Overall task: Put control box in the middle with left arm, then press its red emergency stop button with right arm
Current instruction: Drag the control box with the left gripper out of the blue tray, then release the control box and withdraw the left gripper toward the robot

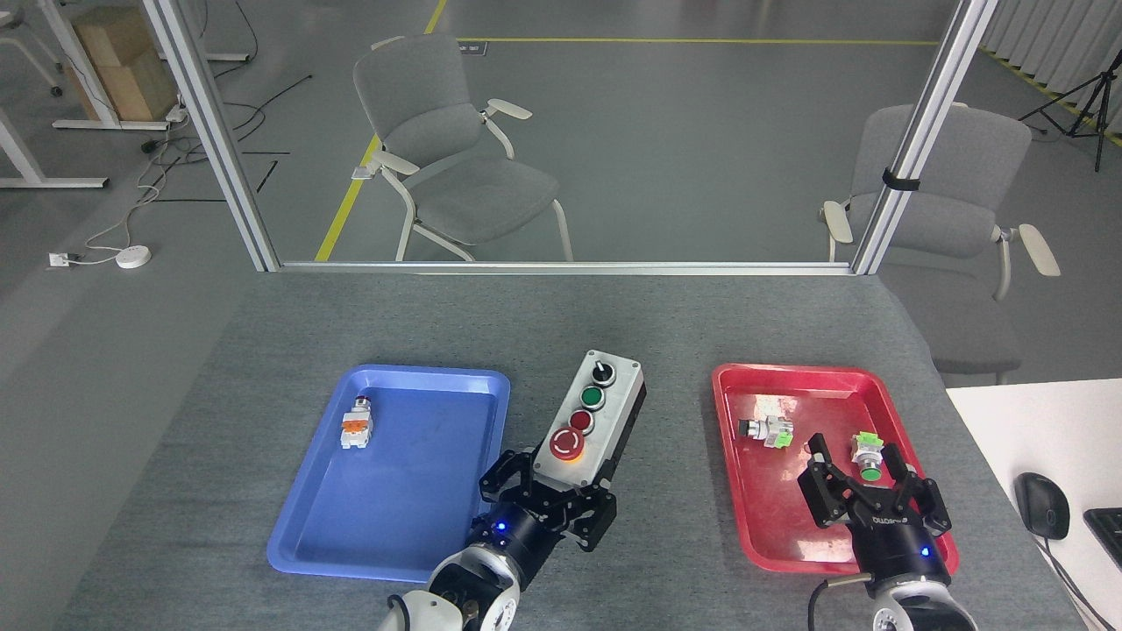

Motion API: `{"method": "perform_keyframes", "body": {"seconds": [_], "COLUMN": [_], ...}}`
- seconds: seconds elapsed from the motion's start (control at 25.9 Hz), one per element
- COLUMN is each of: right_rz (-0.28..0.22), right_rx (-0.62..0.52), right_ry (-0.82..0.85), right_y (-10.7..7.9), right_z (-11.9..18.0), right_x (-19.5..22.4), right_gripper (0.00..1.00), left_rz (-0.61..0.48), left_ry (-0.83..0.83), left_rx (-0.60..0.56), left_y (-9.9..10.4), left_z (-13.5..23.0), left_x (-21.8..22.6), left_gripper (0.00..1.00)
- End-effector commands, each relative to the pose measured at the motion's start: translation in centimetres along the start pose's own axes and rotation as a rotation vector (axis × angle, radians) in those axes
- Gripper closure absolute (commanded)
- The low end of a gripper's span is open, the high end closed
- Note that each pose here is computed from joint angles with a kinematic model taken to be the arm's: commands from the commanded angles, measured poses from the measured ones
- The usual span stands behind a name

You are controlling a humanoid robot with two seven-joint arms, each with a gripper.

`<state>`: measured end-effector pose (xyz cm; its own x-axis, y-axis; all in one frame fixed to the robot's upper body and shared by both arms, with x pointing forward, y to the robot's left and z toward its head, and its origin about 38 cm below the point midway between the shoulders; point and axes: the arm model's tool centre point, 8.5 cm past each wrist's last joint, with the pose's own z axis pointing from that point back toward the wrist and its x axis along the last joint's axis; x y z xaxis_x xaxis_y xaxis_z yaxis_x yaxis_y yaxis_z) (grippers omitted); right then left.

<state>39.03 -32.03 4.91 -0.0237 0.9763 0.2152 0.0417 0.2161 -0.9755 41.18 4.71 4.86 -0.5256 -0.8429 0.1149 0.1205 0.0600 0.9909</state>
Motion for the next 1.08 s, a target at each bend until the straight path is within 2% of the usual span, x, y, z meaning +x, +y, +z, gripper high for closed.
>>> {"method": "perform_keyframes", "body": {"seconds": [0.0, 0.27, 0.42, 0.69, 0.77, 0.89, 0.93, 1.04], "right_rz": [0.0, 0.0, 0.002, 0.004, -0.026, -0.126, -0.14, -0.132], "right_rx": [0.0, -0.001, -0.001, -0.004, -0.011, -0.036, -0.043, -0.045], "right_ry": [0.0, 0.0, 0.0, 0.011, 0.034, 0.049, 0.042, 0.039], "right_y": [0.0, 0.0, -0.1, -0.1, -0.3, -0.7, -0.8, -1.1], "right_z": [0.0, 0.0, 0.0, 0.0, 0.0, 0.0, 0.0, 0.0], "right_x": [0.0, 0.0, -0.1, -0.4, -0.8, -1.1, -1.2, -1.6], "right_gripper": [0.0, 0.0, 0.0, 0.0, 0.0, 0.0, 0.0, 0.0], "left_rz": [-0.05, -0.157, -0.186, -0.189, -0.189, -0.189, -0.191, -0.189], "left_ry": [-0.087, -0.132, -0.098, -0.064, -0.063, -0.056, -0.052, -0.046], "left_rx": [-0.058, -0.158, -0.21, -0.236, -0.236, -0.235, -0.235, -0.235], "left_y": [-1.2, -3.8, -5.0, -5.2, -5.2, -5.1, -5.2, -5.2], "left_z": [-1.8, -3.1, -3.3, -3.7, -3.7, -3.7, -3.7, -3.7], "left_x": [3.5, 5.5, 4.5, 3.0, 2.9, 2.8, 2.8, 2.7], "left_gripper": [1.0, 1.0, 1.0, 1.0, 1.0, 1.0, 1.0, 1.0]}}
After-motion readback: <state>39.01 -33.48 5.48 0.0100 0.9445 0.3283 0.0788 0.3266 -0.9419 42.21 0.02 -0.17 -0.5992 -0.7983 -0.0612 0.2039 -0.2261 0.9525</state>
